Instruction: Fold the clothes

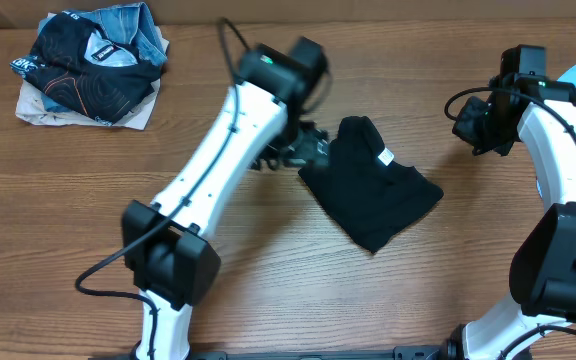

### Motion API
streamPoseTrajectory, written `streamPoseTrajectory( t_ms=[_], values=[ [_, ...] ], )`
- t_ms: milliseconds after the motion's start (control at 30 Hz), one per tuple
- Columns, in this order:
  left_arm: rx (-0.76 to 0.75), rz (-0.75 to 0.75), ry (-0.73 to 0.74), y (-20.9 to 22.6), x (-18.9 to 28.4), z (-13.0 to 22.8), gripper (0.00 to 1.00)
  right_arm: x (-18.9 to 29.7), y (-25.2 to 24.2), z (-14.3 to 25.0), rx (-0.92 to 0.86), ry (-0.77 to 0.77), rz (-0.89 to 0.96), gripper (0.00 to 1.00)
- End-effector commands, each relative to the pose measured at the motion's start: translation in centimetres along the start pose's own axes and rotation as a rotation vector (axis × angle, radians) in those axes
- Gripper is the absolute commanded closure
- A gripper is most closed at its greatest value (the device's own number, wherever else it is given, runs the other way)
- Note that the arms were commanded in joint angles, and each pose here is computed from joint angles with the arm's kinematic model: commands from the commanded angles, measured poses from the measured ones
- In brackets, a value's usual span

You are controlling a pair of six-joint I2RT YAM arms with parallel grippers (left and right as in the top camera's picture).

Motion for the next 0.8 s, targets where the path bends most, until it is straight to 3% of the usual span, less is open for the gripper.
streamPoseTrajectory(
  t_ms=[0,467,767],
  values=[
    [0.067,-0.030,-0.006,-0.5,-0.8,0.5,0.00,-0.8,0.1,0.6,0.011,0.023,-0.024,0.96],
    [0.138,-0.076,-0.046,2.9,-1.0,-1.5,0.00,-6.7,1.8,6.1,0.078,0.209,-0.012,0.96],
    [0.114,-0.093,-0.053,3.2,-1.0,-1.6,0.00,-7.3,4.5,8.8,0.146,0.263,-0.002,0.96]
  ],
)
Point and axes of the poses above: each gripper's point midway between its finger pads, its own x axis back along the fingers, its own y axis along the line the jaws close on, z = x × y, the point moved 6 cm from there along x, back along the fingers, and after that the axes turned 4 degrees about -x, right-handed, at the moved point
